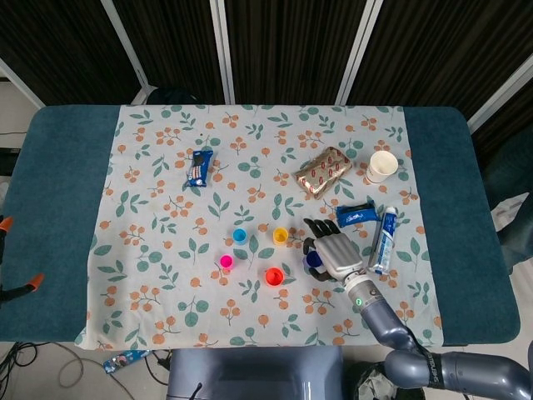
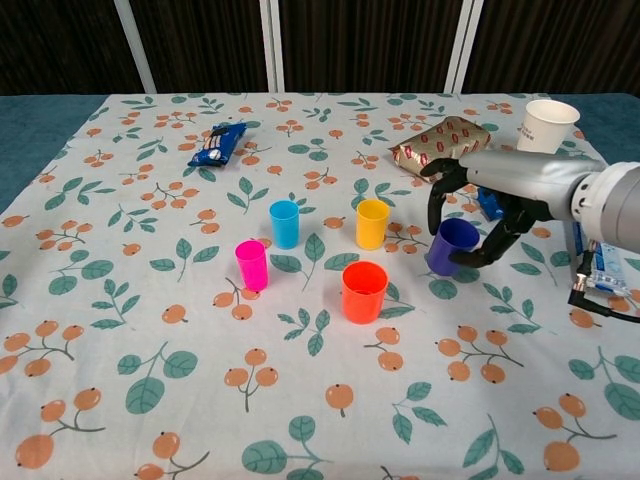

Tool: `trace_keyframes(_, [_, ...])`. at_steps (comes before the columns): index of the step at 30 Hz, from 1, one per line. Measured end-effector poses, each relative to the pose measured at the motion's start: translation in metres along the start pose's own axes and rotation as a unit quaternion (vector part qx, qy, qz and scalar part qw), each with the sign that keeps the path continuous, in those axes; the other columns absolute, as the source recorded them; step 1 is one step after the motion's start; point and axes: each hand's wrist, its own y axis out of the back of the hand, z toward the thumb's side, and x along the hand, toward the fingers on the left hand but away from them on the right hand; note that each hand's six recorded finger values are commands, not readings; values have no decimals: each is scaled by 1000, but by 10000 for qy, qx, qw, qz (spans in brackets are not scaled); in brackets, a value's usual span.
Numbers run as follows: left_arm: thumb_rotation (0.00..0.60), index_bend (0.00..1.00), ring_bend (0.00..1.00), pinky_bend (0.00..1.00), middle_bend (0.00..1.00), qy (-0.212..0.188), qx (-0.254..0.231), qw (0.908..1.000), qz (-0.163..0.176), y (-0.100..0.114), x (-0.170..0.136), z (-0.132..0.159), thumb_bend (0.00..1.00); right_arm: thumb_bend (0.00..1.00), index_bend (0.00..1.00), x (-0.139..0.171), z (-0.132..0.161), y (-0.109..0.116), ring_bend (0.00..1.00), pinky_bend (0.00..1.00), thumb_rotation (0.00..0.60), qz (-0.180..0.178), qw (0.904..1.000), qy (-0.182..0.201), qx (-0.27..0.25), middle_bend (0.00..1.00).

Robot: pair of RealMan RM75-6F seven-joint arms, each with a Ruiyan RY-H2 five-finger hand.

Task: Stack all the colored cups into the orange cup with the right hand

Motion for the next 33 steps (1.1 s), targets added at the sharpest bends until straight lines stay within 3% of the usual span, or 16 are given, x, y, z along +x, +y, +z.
trace_keyframes(11, [600,41,0,0,1,22,-21,10000,25,1,0,-1,122,409,486,25,43,30,0,57,600,-185,9980,602,80,0])
trace_keyframes(21, [600,41,0,0,1,44,-39,10000,39,2,0,-2,122,409,485,37,92,35,0,57,600,-245,9931,1148,46,0])
trace_keyframes(26, [600,41,0,0,1,59,-65,10000,44,3,1,-4,123,409,486,34,103,28,0,58,600,-208,9924,1216,27,0])
trace_keyframes(33, [600,41,0,0,0,76,-79,9999,63,5,2,-5,122,409,486,23,101,17,0,58,600,-171,9945,1035,69,0])
